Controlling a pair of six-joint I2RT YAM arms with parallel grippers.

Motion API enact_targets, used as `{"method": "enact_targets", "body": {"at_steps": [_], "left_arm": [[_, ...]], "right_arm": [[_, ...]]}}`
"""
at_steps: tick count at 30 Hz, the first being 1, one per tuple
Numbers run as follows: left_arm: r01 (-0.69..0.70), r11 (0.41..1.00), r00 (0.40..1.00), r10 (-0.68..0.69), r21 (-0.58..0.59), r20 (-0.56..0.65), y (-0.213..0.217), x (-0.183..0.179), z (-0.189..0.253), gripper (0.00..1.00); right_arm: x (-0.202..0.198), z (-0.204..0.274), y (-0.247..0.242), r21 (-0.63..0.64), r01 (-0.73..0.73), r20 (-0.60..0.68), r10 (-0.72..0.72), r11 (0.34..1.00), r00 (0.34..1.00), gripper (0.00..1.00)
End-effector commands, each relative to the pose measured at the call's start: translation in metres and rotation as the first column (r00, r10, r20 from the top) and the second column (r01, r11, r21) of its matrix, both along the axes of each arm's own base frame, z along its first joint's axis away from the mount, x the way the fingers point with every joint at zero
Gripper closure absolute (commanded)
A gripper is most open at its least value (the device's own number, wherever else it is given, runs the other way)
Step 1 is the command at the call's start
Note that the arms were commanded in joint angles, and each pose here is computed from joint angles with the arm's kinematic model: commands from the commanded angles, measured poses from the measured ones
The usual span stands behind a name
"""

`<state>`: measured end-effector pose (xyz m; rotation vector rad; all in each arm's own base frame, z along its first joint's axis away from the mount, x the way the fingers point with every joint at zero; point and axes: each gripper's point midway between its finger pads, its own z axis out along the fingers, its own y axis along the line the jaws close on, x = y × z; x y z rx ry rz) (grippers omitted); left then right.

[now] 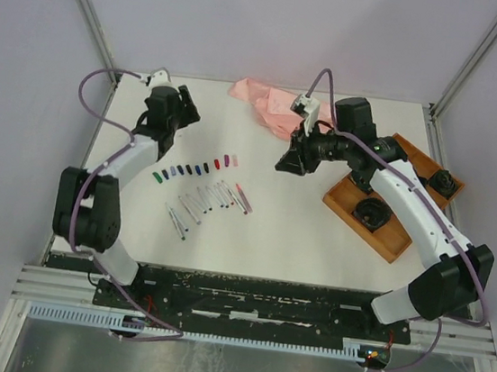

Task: Open the pen caps
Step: Place the pen at the center of the board, then pick up the pen from the center of the board.

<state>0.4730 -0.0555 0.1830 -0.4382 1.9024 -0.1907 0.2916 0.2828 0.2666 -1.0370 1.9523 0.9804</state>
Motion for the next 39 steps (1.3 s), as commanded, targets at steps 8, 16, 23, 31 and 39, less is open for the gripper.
{"method": "enact_targets", "body": {"at_steps": [8,16,23,31,39], "left_arm": [[0.030,0.975,0.942,0.046,0.219,-0.332,0.057,0.085,-0.072,0.38],[0.076,0.969,0.879,0.047,0.237,-0.474,0.080,0.101,-0.122,0.51],[0.108,0.967,0.882,0.013,0.229,-0.471,0.079,0.111,-0.118,0.51],[0.137,0.961,0.886,-0.011,0.238,-0.464,0.077,0.113,-0.115,0.53],[0.125,0.958,0.865,0.022,0.258,-0.501,0.091,0.115,-0.132,0.53]], "right_arm": [[-0.019,0.007,-0.008,0.056,-0.143,-0.002,0.144,0.988,0.990,0.62],[-0.016,0.007,-0.012,0.055,-0.134,0.001,0.134,0.989,0.991,0.62],[-0.014,0.004,-0.013,0.057,-0.132,-0.007,0.133,0.990,0.991,0.62],[-0.012,-0.004,-0.011,0.057,-0.135,-0.036,0.137,0.989,0.990,0.62],[-0.012,-0.005,-0.010,0.062,-0.138,-0.050,0.142,0.988,0.989,0.63]]}}
